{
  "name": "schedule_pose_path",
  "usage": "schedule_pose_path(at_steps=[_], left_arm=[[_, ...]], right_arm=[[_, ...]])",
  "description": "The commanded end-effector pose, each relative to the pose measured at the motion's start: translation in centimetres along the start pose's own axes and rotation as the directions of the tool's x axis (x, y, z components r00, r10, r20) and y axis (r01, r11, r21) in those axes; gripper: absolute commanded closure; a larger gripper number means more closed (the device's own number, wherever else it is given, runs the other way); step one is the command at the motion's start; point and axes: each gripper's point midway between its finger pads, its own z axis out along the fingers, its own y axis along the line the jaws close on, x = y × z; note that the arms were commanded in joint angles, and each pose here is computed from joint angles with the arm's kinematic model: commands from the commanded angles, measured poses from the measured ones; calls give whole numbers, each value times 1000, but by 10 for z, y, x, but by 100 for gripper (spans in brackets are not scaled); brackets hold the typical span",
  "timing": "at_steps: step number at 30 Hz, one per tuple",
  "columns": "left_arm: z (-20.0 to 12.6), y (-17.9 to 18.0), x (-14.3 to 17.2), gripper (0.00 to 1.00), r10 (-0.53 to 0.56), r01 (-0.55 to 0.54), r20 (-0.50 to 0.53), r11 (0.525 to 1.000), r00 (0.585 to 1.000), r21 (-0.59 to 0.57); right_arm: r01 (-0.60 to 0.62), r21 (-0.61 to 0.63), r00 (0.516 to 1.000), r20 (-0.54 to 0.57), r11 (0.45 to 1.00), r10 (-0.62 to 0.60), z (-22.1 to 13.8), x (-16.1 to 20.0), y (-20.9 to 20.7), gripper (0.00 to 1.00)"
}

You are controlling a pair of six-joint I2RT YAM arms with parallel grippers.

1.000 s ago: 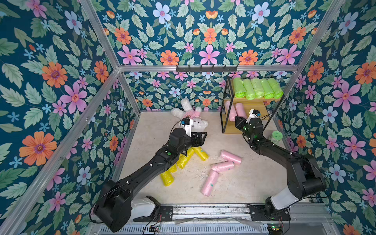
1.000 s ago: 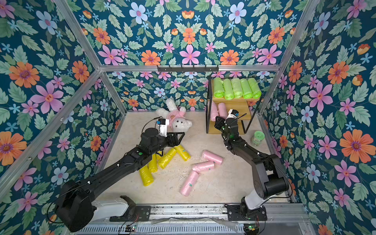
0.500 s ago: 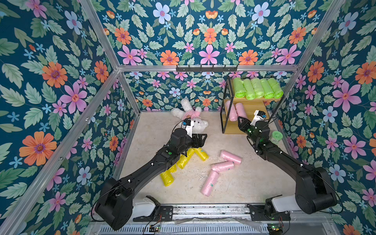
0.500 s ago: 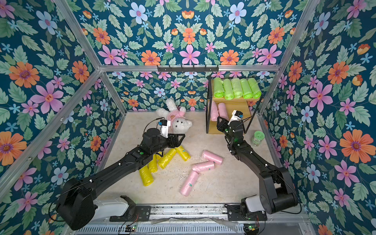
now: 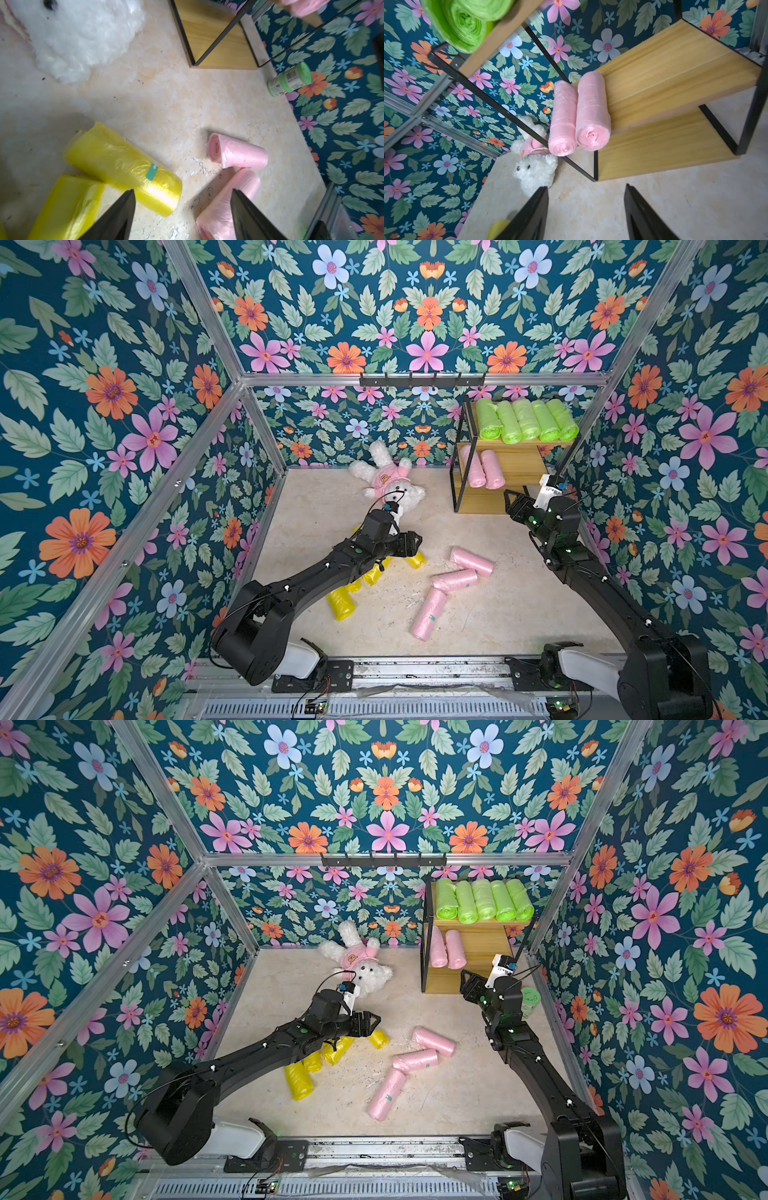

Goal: Sort the rolls of trash bags by color and place them on the shelf
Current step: Pick up the roll of trash bags from the center of the board.

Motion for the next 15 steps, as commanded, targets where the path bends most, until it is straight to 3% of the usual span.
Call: schedule_pose_path(at_steps=[1,5,10,15], left_arm=[[6,10,20,23,12,-15,-67,999,998,-46],[12,0,33,23,46,-50,-104,998,994,-35],[26,-45,54,23,116,-102,-169,991,979,88],[44,-65,55,22,155,-134,-174,983,972,125]], right_arm=[[30,-3,999,-44,1000,-31,-1,14,-4,36],[36,-11,997,-71,999,-37,1,26,-7,34],[35,-1,993,-112,999,-35,2,42,-15,33],[19,-8,983,-181,1000,-20,3,66,-21,33]])
